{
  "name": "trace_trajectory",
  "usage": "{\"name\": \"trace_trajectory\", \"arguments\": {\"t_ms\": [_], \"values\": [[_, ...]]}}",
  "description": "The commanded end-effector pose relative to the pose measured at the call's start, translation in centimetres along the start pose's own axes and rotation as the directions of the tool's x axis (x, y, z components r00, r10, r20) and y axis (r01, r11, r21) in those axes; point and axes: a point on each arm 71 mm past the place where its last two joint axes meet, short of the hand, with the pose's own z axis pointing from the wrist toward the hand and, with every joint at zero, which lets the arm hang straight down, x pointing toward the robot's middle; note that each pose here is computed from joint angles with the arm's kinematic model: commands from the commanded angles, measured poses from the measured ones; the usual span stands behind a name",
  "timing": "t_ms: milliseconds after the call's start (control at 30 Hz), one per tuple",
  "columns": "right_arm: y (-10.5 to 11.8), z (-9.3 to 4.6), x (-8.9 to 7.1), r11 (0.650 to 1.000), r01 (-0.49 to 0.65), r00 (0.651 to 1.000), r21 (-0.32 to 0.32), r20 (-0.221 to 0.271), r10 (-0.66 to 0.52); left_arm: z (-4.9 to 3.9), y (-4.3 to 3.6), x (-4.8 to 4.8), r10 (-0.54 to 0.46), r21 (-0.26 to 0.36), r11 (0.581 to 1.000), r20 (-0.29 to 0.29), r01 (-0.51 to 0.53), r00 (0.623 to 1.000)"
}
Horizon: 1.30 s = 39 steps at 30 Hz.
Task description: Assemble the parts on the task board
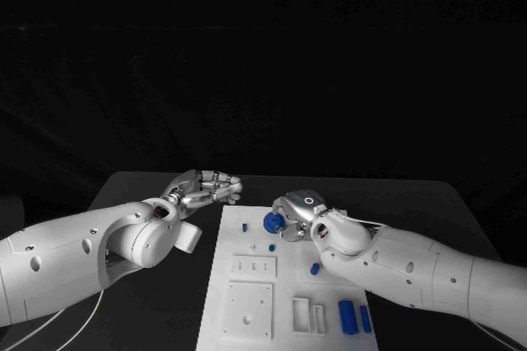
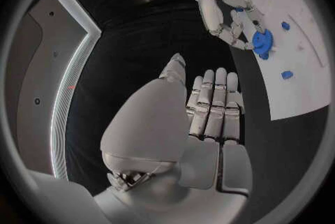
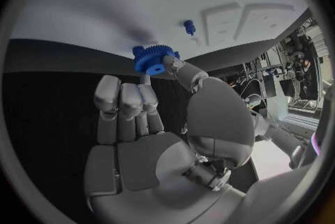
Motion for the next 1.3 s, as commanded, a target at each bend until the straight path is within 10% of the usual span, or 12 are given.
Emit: {"name": "trace_trajectory", "arguments": {"t_ms": [33, 1300], "values": [[0.3, 0.1, 0.4, 1.000, 0.022, 1.000, -0.006, -0.018, -0.022, 0.08, -0.19, 0.20, 0.001, 0.012, 1.000, -0.013, -0.001, 1.000], [1.7, 1.3, 1.6, 0.999, 0.044, 0.996, 0.018, -0.076, -0.042, 0.39, -0.14, 0.56, -0.001, 0.007, 1.000, -0.023, 0.001, 1.000]]}}
